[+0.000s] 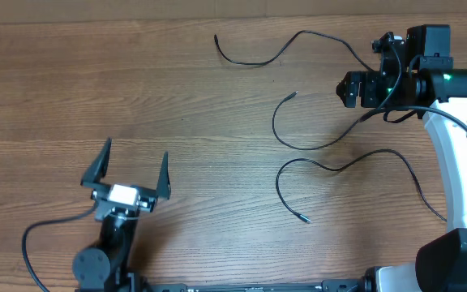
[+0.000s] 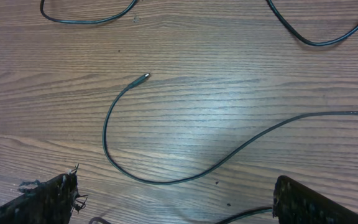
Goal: Untangle cables
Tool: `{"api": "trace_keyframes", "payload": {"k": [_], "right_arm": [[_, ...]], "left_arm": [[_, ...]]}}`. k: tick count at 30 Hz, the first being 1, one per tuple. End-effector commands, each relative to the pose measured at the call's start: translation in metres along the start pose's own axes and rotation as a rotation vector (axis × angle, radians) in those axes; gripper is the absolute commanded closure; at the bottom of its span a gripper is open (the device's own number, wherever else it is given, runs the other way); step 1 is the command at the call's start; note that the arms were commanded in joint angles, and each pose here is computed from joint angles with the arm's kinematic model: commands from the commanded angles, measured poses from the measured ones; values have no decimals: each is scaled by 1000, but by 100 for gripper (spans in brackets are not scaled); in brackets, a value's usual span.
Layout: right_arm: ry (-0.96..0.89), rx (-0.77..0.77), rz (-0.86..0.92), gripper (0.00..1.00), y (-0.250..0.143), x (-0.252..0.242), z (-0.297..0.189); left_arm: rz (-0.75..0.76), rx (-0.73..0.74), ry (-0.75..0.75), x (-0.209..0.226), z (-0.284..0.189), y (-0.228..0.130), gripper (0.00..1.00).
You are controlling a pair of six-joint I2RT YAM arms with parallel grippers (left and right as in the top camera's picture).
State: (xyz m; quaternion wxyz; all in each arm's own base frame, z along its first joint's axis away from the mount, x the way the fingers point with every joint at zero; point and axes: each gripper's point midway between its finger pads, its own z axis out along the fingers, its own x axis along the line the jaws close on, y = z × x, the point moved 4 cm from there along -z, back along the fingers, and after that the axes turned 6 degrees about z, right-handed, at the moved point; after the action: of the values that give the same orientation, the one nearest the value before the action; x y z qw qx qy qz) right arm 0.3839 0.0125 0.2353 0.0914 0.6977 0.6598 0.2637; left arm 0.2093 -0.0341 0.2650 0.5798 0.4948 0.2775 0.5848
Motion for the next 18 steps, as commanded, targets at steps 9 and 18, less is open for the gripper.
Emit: {"api": "trace_keyframes", "payload": {"k": [9,18], "right_arm": [[-4,-33,-11,0,8,2,-7],[-4,-33,-11,0,8,2,-7]], "left_arm": [[-34,77,152,12,-26,-20,0],[-146,410,209,9,-43,-87,0]]}}
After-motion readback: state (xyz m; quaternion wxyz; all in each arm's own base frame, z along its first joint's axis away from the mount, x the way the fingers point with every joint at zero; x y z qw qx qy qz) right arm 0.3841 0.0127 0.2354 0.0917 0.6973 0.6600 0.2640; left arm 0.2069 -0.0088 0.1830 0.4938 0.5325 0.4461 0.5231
